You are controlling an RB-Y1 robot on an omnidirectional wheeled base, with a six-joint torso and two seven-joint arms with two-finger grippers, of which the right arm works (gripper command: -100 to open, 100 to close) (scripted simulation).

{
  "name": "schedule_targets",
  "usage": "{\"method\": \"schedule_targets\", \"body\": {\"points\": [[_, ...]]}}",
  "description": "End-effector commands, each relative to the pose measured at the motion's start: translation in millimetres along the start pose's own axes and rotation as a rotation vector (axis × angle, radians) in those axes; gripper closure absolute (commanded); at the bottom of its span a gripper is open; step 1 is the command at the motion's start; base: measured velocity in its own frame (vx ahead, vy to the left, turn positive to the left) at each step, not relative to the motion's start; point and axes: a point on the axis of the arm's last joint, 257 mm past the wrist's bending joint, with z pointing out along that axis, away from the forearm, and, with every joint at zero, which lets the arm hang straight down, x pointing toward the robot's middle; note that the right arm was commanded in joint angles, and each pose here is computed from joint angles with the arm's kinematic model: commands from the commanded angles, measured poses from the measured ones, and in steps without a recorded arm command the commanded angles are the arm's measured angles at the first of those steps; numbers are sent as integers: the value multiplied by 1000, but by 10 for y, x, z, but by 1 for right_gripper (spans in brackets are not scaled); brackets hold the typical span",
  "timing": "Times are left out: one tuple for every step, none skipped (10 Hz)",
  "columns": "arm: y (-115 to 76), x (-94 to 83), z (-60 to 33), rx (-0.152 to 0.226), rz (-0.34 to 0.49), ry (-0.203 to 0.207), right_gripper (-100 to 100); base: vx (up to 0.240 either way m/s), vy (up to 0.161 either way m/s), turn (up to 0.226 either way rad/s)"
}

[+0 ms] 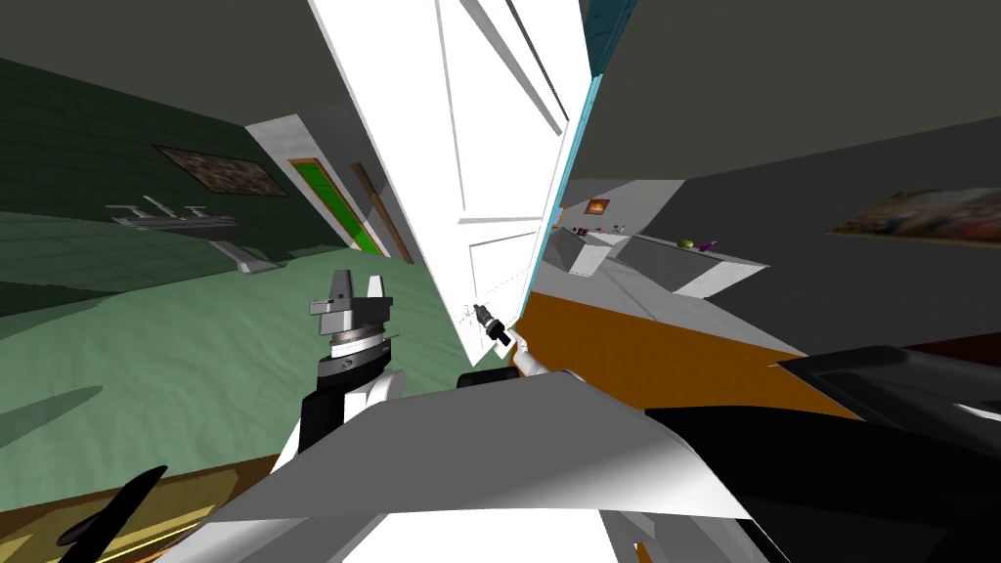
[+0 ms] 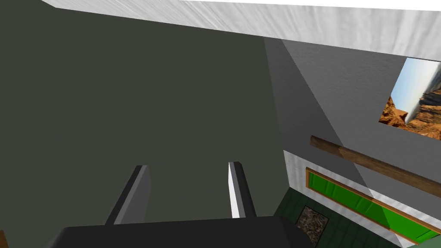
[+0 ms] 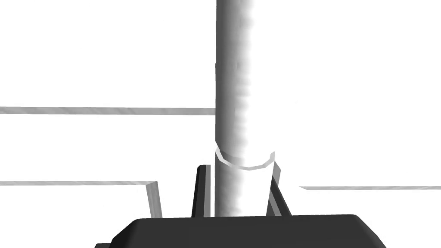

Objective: Push the door open

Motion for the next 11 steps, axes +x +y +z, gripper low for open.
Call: {"method": "schedule_targets", "body": {"points": [[29, -9, 10, -6, 4, -11, 100, 26, 185, -113], [21, -32, 2, -4, 1, -10, 100, 21, 76, -49], [17, -108, -14, -3, -6, -22, 100, 99, 113, -90], [7, -140, -25, 0, -9, -27, 100, 144, 182, -130], [-4, -178, -38, 2, -14, -33, 100, 164, 199, -121], [-15, -219, -53, 4, -18, -40, 100, 162, 195, -131], [-26, -262, -67, 7, -22, -48, 100, 136, 216, -146], [-36, -305, -82, 9, -27, -57, 100, 160, 207, -183], [-44, -347, -95, 11, -30, -66, 100, 183, 215, -166], [-50, -387, -108, 12, -33, -75, 100, 192, 214, -173], [-55, -425, -119, 14, -35, -84, 100, 170, 178, -248]]}}
